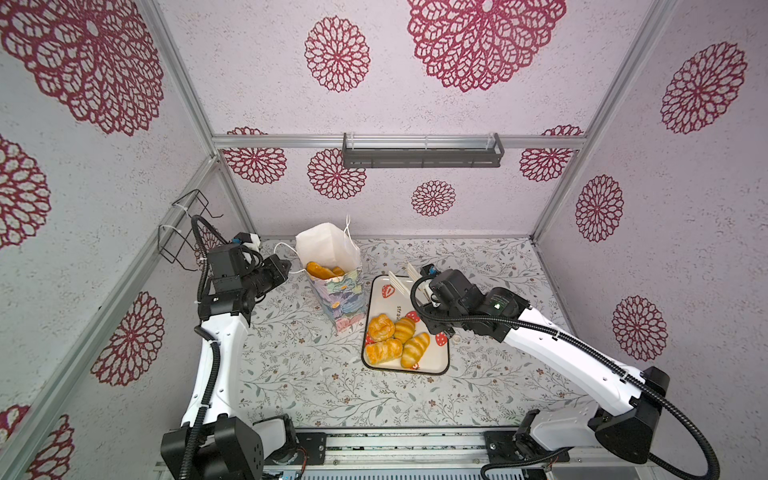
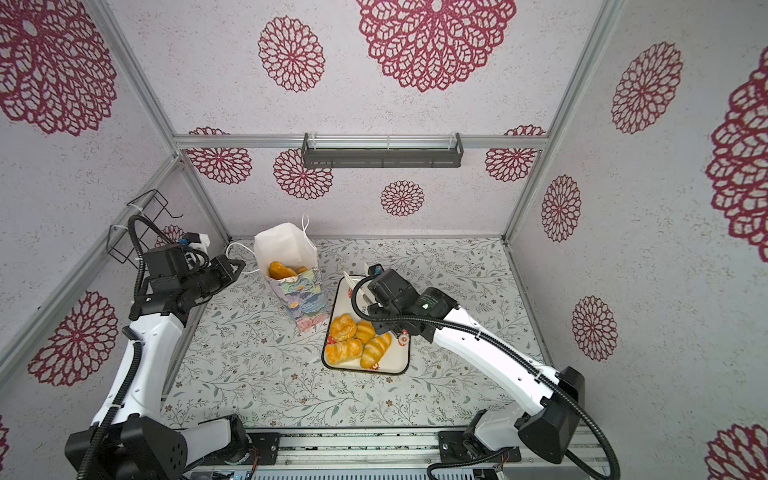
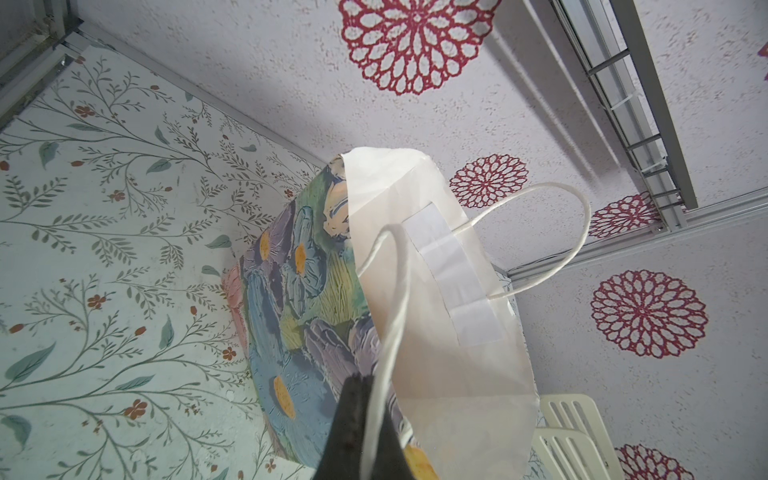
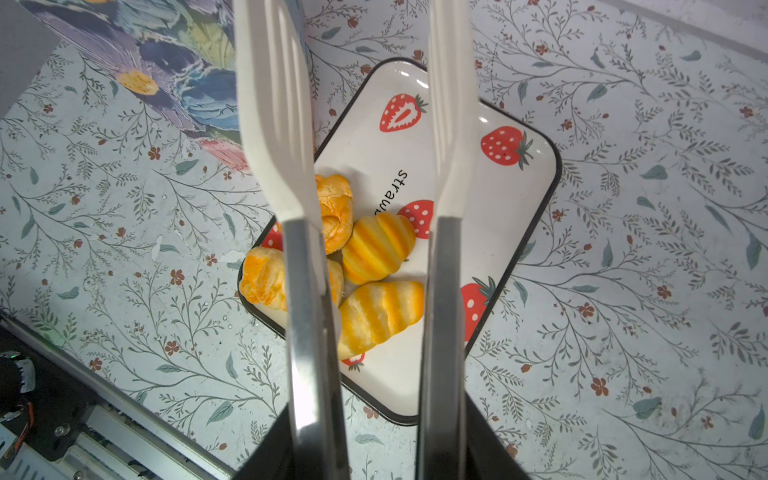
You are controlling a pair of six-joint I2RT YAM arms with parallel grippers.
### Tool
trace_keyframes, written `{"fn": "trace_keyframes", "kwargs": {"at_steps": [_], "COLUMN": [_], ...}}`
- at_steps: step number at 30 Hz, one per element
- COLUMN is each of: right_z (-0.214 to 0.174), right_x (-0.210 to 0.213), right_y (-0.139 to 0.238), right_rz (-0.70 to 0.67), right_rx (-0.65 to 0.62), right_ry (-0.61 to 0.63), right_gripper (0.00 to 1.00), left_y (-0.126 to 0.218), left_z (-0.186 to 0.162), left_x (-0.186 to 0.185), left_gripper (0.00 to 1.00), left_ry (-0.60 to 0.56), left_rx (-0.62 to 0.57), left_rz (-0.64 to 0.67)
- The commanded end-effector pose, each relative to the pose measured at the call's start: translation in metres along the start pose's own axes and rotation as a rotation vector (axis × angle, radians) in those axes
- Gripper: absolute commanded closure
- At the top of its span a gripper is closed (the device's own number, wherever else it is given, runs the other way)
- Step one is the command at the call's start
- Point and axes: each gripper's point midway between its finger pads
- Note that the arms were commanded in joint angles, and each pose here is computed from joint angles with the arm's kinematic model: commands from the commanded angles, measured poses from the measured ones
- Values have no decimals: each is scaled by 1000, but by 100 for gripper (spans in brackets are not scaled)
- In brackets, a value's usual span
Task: Place the fake bread into the paper bag
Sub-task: 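Move the right tongs over the tray and lower toward the striped roll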
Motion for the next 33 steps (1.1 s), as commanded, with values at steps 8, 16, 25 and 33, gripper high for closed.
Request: {"fn": "trace_keyframes", "kwargs": {"at_steps": [8, 16, 25, 33], "right_z": [-17, -40, -65, -85], "right_x": [-1, 6, 12, 15], "right_y": [1, -17, -38, -56], "right_rz": [41, 71, 95, 116], "right_rx": [-13, 56, 134, 191], "right_ry": [-87, -98, -102, -113], "right_gripper": [43, 43, 43, 42], "left_y": [5, 6, 6, 5], "left_z": [3, 3, 3, 3], "left_x": [-3, -4, -3, -3], "left_gripper": [100, 100, 100, 100], "left_ry": [-12, -15, -14, -12], "left_rx": [-22, -24, -24, -21], "left_rz": [-13, -14, -12, -13]}}
Point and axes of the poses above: each gripper's point midway between its finger pads, its own y axis back along the fingers, its own x axis along the line the jaws close on, z = x × y, and after that the axes turned 12 degrees about y, right-handed
